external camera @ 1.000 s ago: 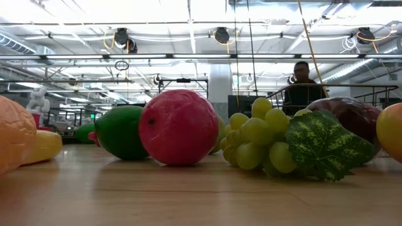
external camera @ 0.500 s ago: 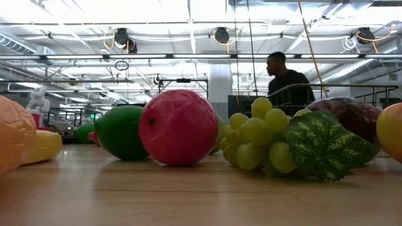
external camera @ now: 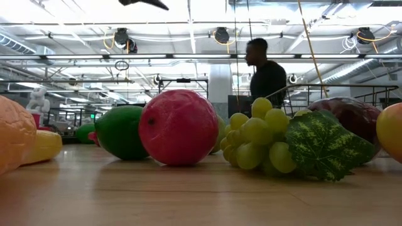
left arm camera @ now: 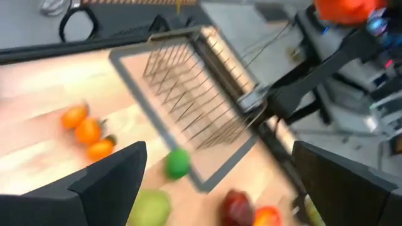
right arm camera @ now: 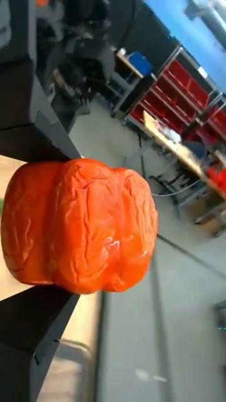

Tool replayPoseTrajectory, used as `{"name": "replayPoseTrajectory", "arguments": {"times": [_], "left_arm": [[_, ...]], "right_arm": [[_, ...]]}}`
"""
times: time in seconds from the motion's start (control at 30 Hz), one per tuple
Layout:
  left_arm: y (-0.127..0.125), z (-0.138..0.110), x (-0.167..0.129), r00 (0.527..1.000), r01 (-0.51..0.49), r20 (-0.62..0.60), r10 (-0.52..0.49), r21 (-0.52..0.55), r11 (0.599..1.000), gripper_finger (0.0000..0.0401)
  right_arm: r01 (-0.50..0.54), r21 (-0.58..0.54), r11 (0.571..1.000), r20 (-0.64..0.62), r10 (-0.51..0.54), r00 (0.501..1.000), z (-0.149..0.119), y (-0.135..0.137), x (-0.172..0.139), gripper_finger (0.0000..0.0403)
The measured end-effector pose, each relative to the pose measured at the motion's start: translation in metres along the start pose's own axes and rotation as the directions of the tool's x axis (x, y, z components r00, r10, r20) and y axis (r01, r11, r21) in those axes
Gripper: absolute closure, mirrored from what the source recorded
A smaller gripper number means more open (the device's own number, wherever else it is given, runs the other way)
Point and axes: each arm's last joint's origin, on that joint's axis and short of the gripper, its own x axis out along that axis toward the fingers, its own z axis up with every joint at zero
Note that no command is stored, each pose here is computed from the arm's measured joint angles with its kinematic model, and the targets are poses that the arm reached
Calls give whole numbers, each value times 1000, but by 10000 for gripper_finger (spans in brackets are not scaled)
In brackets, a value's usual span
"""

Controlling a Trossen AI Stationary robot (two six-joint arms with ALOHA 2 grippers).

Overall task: Build produce basket
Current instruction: Put the orange pumpkin into the wire basket

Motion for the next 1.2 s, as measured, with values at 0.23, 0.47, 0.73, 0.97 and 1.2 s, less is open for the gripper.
{"name": "replayPoseTrajectory", "arguments": {"times": [0.23, 0.47, 0.73, 0.97, 1.2], "left_arm": [[22, 6, 6, 986, -46, -155, 66, 128, 991, 4], [43, 4, 2, 937, -122, -294, 189, 233, 965, 4], [54, 6, 2, 903, -141, -364, 229, 252, 957, 4], [57, 9, 3, 903, -152, -364, 229, 229, 962, 4], [57, 9, 3, 906, -168, -346, 243, 235, 958, 4]], "right_arm": [[49, 88, 995, -278, -23, 960, 0, -8, 56, 129], [83, 70, 994, -500, -37, 865, 6, -31, 105, 129], [180, -72, 981, -604, -186, 775, 16, -69, 129, 129], [172, -124, 977, -631, -211, 746, 29, -95, 148, 129], [179, -129, 975, -685, -218, 695, 36, -119, 165, 129]]}}
